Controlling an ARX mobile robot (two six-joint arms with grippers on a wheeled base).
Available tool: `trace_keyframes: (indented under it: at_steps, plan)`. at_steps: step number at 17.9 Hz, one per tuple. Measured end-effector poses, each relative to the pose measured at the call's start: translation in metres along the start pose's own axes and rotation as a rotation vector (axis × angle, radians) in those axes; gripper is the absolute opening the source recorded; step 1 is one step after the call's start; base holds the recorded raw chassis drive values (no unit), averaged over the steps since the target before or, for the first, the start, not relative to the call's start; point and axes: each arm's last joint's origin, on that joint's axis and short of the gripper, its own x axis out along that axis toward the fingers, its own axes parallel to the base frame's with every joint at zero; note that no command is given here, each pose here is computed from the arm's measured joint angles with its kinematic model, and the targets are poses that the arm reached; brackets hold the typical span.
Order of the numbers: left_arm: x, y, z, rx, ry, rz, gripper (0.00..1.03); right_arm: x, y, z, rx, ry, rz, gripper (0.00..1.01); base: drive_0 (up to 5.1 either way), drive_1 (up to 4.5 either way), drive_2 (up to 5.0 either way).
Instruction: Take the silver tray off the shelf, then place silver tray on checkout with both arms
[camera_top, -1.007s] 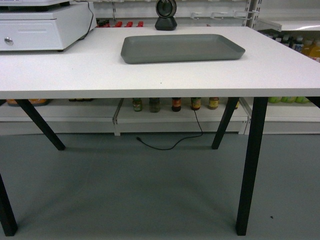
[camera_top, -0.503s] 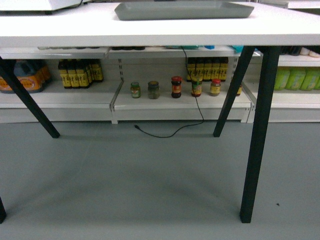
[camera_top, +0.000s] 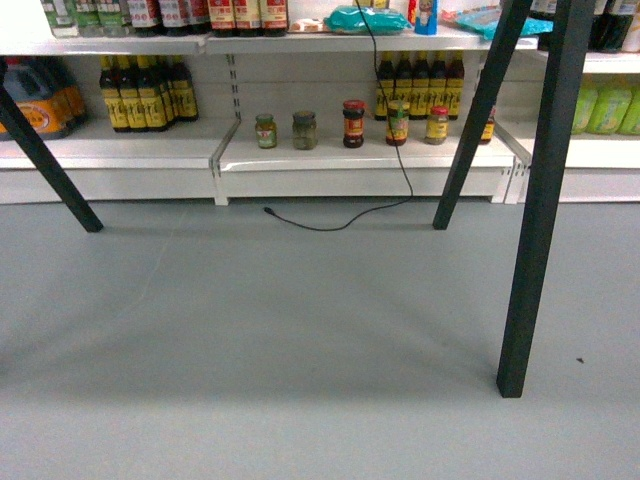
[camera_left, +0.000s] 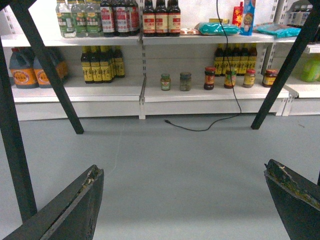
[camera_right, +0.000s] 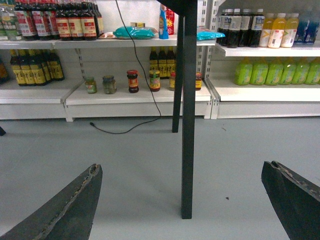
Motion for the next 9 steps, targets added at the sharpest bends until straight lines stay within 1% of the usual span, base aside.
trace_keyframes:
  at_steps: [9]
  plan:
    - [0.0, 0.0, 0.0001, 0.0, -0.001, 0.0, 0.98, 0.0, 0.0, 0.0, 0.0, 0.0, 0.0, 0.98, 0.0, 0.0, 0.0]
